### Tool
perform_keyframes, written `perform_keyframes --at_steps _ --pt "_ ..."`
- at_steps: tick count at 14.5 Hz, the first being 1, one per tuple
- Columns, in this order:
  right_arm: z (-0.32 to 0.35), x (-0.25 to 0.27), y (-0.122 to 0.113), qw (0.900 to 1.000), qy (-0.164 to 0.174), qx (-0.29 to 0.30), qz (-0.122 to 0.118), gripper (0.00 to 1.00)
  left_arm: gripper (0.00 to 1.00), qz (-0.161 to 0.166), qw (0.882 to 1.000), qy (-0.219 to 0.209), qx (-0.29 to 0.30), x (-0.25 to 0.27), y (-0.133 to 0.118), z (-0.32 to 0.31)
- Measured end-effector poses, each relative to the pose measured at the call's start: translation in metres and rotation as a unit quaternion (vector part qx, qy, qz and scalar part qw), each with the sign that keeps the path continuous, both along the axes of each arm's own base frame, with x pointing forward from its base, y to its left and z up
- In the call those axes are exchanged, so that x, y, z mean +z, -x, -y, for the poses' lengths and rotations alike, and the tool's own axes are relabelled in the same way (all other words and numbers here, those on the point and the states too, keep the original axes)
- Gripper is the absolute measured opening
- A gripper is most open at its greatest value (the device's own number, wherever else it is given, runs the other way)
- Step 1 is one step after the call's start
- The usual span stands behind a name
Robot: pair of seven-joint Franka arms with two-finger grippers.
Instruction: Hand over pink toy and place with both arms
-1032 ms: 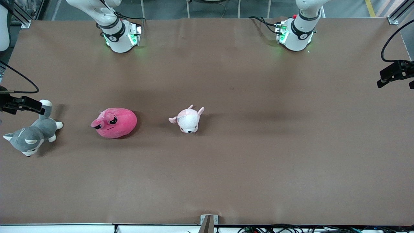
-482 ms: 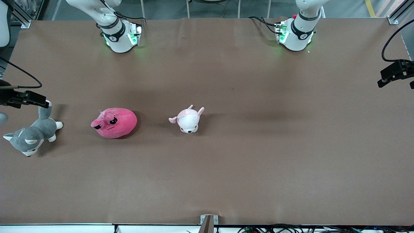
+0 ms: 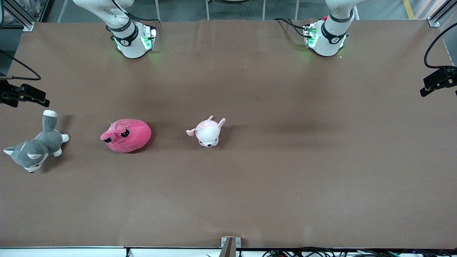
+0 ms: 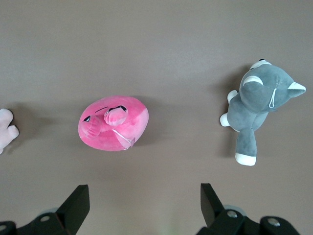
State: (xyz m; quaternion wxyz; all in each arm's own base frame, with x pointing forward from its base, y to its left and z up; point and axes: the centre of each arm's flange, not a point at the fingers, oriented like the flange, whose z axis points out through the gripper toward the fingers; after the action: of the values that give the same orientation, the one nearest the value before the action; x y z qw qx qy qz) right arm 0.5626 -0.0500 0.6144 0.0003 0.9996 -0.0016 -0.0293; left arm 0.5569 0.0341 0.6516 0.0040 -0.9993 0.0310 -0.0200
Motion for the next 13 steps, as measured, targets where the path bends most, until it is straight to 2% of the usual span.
perform_keyframes --at_steps 6,13 --pt "0.000 0.028 0.037 1.000 -0.004 0.000 0.017 1.00 1.00 -0.002 1.000 -0.001 -0.003 0.000 0.000 0.005" --pt "-0.001 0.030 0.041 1.000 -0.009 0.000 0.019 1.00 1.00 -0.002 1.000 -0.001 -0.011 0.000 0.000 0.014"
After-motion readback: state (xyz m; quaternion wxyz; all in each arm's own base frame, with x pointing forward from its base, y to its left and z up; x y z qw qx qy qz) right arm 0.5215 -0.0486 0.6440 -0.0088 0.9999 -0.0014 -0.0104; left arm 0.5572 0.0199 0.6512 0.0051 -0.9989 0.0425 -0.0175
